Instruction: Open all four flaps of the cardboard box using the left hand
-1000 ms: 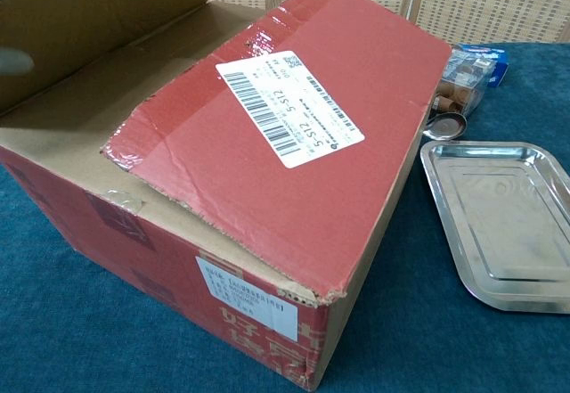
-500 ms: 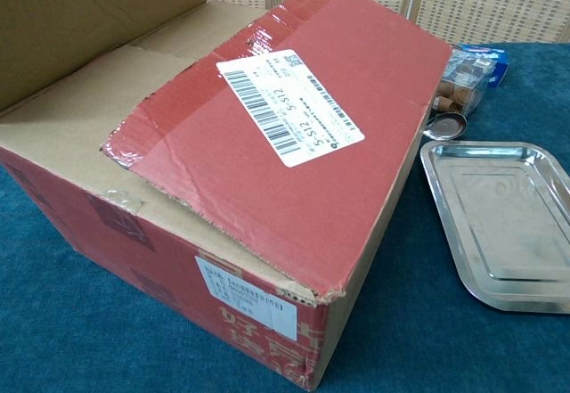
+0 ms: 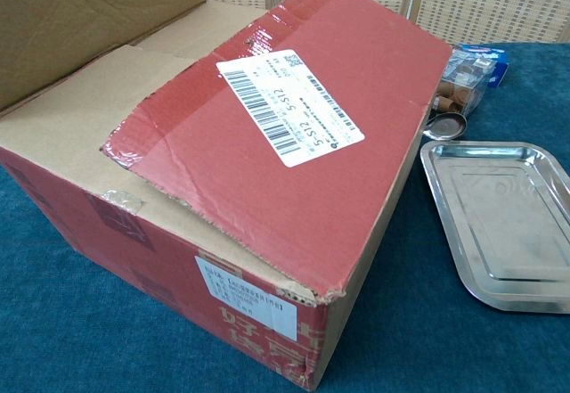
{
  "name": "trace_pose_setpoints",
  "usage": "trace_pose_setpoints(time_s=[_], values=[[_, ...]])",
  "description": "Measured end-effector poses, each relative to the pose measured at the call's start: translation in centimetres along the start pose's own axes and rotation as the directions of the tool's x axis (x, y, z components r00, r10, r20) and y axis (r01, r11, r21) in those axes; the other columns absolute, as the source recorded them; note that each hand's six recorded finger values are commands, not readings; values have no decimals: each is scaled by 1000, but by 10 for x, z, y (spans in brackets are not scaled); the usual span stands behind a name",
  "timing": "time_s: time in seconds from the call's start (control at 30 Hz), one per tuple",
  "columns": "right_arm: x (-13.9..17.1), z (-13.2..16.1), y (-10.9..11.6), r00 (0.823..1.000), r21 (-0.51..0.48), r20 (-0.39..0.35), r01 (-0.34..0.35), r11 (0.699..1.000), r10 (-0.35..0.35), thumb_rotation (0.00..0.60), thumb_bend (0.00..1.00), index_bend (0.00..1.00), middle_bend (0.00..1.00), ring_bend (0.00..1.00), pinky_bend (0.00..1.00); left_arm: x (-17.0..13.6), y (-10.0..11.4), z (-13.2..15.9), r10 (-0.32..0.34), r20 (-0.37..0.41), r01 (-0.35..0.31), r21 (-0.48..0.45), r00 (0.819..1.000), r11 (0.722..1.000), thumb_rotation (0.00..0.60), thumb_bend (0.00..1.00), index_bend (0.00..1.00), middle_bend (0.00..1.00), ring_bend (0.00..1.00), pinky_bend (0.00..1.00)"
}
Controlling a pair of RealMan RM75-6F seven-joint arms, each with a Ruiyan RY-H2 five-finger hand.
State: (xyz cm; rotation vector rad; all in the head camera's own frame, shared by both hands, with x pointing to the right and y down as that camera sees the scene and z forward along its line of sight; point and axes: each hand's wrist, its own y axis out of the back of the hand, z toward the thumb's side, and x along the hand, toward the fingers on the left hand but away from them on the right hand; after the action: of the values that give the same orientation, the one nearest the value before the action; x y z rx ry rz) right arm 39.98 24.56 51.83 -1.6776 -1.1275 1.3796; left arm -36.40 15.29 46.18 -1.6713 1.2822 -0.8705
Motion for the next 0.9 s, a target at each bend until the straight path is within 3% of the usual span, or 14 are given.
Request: trace_pose_setpoints(time_s=[0.53, 0.9], values=[[0, 0, 0, 1000, 3, -1, -1, 1000, 1, 600, 0, 0, 0, 0, 210, 0, 19, -48, 29, -90, -20, 96, 996, 995, 600, 119, 0, 0, 0, 0], [0, 0, -2, 1000, 9, 1, -3, 1000, 3, 600, 0, 0, 0, 0, 210, 5, 4, -90, -28, -173, 53, 138, 985, 989, 600, 118, 0, 0, 0, 0]])
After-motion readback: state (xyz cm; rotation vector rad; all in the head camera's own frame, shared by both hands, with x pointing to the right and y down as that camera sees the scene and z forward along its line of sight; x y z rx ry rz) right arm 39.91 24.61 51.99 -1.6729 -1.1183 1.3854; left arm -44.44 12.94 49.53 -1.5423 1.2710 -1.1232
